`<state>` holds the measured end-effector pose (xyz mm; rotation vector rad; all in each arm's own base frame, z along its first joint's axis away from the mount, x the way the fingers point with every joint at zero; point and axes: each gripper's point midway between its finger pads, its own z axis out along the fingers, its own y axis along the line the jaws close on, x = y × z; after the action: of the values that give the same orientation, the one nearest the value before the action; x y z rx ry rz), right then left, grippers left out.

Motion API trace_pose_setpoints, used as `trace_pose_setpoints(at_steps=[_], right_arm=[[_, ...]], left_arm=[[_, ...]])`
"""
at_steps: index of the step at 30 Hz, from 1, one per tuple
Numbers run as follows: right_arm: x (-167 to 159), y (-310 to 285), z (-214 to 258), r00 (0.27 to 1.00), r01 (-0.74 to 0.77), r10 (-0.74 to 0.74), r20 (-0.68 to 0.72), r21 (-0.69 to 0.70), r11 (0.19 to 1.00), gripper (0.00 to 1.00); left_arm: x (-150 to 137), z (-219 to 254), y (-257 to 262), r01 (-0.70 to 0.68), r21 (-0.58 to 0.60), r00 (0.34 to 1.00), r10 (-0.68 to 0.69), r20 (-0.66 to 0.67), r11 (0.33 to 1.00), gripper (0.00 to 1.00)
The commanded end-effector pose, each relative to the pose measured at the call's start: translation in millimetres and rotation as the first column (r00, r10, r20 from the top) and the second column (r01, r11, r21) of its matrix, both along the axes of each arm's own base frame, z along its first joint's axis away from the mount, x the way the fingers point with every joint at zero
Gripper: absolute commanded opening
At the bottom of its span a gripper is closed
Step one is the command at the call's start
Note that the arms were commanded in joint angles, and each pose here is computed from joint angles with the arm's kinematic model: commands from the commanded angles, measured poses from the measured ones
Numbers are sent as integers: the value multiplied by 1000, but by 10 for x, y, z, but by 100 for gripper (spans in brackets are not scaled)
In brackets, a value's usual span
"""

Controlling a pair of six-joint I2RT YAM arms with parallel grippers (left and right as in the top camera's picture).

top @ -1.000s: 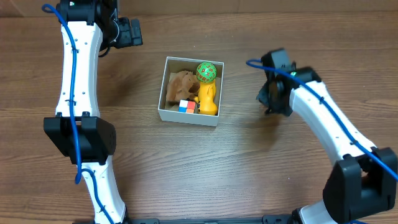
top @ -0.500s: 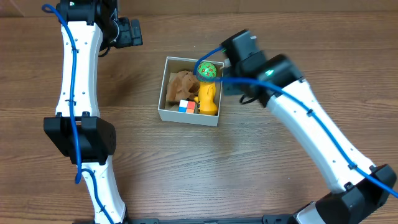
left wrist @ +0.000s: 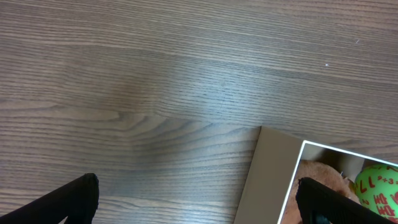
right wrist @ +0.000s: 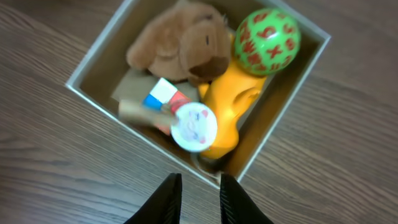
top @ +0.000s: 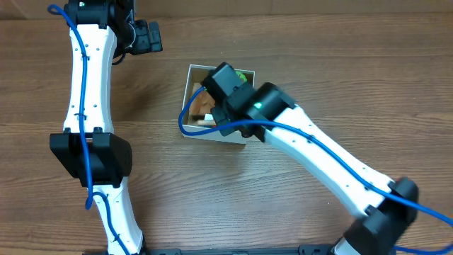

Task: Pack container
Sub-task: 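Carry the rattle over the box with the right gripper and release it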

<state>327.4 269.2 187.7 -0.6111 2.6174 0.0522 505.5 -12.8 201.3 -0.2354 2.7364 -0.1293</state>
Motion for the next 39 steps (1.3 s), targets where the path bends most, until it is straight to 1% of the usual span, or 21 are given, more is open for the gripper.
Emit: trace_pose_setpoints(at_steps=[1, 5, 7, 8, 9, 10, 13, 14, 16, 17, 19, 20, 21, 22, 30, 31, 39], right_arm=[[119, -7, 98, 996, 79, -81, 22, 59, 995, 23], [223, -136, 292, 990, 113, -120, 71, 95, 989, 27], [309, -262, 375, 979, 166, -177, 98, 109, 980, 31], [359, -311, 406, 973, 191, -205, 109, 121, 974, 47], [407, -338, 422, 969, 202, -217, 117, 131, 971, 59], [477, -364, 452, 964, 213, -233, 131, 148, 966, 62], [663, -430, 511, 948, 241, -272, 165, 189, 952, 63], [722, -445, 535, 942, 247, -284, 177, 204, 947, 61], [829, -476, 583, 928, 269, -318, 195, 240, 933, 45], [877, -488, 597, 922, 278, -332, 201, 255, 926, 34], [964, -490, 605, 910, 293, -357, 209, 282, 913, 17], [1007, -485, 580, 906, 305, -371, 206, 293, 906, 14], [1039, -455, 549, 906, 304, -372, 201, 302, 904, 6], [1066, -411, 491, 911, 298, -365, 191, 305, 904, 4], [1340, -194, -138, 926, 301, -349, 145, 273, 914, 4], [1387, -200, -280, 926, 311, -352, 133, 258, 915, 4], [1398, -201, -797, 935, 333, -349, 68, 180, 926, 4]], left_arm=[[8, 88, -28, -10, -4, 1000, 10, 22, 1000, 100], [8, 88, -28, -10, -5, 1000, 10, 22, 1000, 100], [8, 88, -28, -10, -4, 1000, 10, 22, 1000, 100], [8, 88, -28, -10, -5, 1000, 10, 22, 1000, 100], [8, 88, -28, -10, -4, 1000, 10, 22, 1000, 100], [8, 88, -28, -10, -5, 1000, 10, 22, 1000, 100], [8, 88, -28, -10, -5, 1000, 10, 22, 1000, 100], [8, 88, -28, -10, -4, 1000, 10, 22, 1000, 100], [8, 88, -28, -10, -4, 1000, 10, 22, 1000, 100], [8, 88, -28, -10, -5, 1000, 10, 22, 1000, 100], [8, 88, -28, -10, -4, 1000, 10, 22, 1000, 100], [8, 88, -28, -10, -5, 1000, 10, 22, 1000, 100], [8, 88, -28, -10, -4, 1000, 10, 22, 1000, 100], [8, 88, -28, -10, -5, 1000, 10, 22, 1000, 100], [8, 88, -28, -10, -4, 1000, 10, 22, 1000, 100], [8, 88, -28, -10, -5, 1000, 10, 22, 1000, 100], [8, 88, -28, -10, -4, 1000, 10, 22, 1000, 100]])
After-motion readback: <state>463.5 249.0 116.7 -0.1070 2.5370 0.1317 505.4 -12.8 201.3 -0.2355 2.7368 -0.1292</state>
